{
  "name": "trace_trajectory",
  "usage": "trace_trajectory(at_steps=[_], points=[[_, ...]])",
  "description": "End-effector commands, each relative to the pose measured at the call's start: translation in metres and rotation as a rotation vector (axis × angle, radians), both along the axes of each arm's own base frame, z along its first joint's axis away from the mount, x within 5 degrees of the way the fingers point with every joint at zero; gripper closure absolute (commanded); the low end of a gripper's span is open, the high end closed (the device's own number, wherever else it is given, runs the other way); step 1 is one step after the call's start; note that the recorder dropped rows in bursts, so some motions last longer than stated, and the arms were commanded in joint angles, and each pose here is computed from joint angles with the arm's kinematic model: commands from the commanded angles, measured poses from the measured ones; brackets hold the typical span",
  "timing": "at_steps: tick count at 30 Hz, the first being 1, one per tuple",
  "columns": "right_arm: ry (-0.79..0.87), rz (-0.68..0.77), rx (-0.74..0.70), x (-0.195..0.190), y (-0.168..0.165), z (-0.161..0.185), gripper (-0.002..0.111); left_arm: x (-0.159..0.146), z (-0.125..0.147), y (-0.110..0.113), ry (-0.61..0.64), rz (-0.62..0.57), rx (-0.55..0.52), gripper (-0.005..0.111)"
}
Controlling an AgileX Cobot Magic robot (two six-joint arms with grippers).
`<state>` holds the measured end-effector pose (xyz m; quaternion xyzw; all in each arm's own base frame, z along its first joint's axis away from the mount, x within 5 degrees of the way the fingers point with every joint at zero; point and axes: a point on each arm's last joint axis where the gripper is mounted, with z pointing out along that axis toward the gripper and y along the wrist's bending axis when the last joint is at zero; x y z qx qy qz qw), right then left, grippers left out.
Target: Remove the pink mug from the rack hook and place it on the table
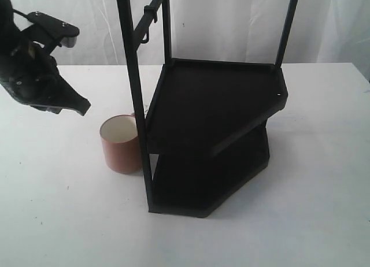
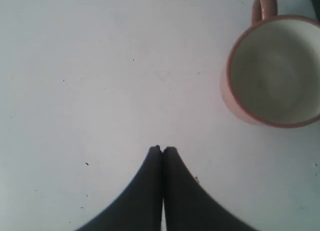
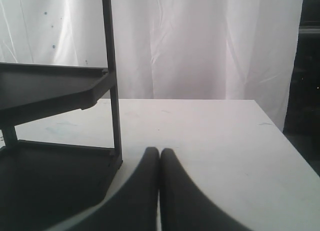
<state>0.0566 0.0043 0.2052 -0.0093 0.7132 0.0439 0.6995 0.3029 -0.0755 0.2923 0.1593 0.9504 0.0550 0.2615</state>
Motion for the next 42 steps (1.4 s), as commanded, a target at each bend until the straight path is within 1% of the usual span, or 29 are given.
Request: trace_trajectory(at_steps=[1,3,4,10,20,22,24,29,35,37,39,42], points=[[0.005,-0.004,0.0,0.0,0.0,-0.002,0.108,-0.029,0.002,0.007,-0.093,0.032,-0.079,0.107],[0.005,-0.004,0.0,0.0,0.0,-0.002,0.108,-0.043,-0.003,0.011,-0.106,0.036,-0.092,0.107],[0.005,-0.004,0.0,0.0,0.0,-0.002,0.108,-0.053,-0.003,0.012,-0.118,0.038,-0.117,0.107],[0.005,-0.004,0.0,0.0,0.0,-0.002,0.108,-0.1,-0.014,0.023,-0.125,0.054,-0.185,0.107],[0.005,-0.004,0.0,0.0,0.0,-0.002,0.108,-0.17,-0.021,0.036,-0.229,0.072,-0.344,0.107],[0.005,-0.004,0.0,0.0,0.0,-0.002,0.108,-0.183,-0.022,0.04,-0.208,0.077,-0.342,0.107],[0.005,-0.004,0.0,0.0,0.0,-0.002,0.108,-0.193,-0.023,0.043,-0.16,0.086,-0.327,0.107],[0.005,-0.004,0.0,0.0,0.0,-0.002,0.108,-0.205,-0.026,0.047,-0.096,0.094,-0.303,0.107],[0.005,-0.004,0.0,0.0,0.0,-0.002,0.108,-0.204,-0.025,0.047,-0.109,0.091,-0.304,0.107],[0.005,-0.004,0.0,0.0,0.0,-0.002,0.108,-0.203,-0.024,0.048,-0.128,0.087,-0.283,0.107],[0.005,-0.004,0.0,0.0,0.0,-0.002,0.108,-0.2,-0.022,0.048,-0.162,0.081,-0.291,0.107],[0.005,-0.004,0.0,0.0,0.0,-0.002,0.108,-0.193,-0.014,0.045,-0.274,0.062,-0.33,0.107]])
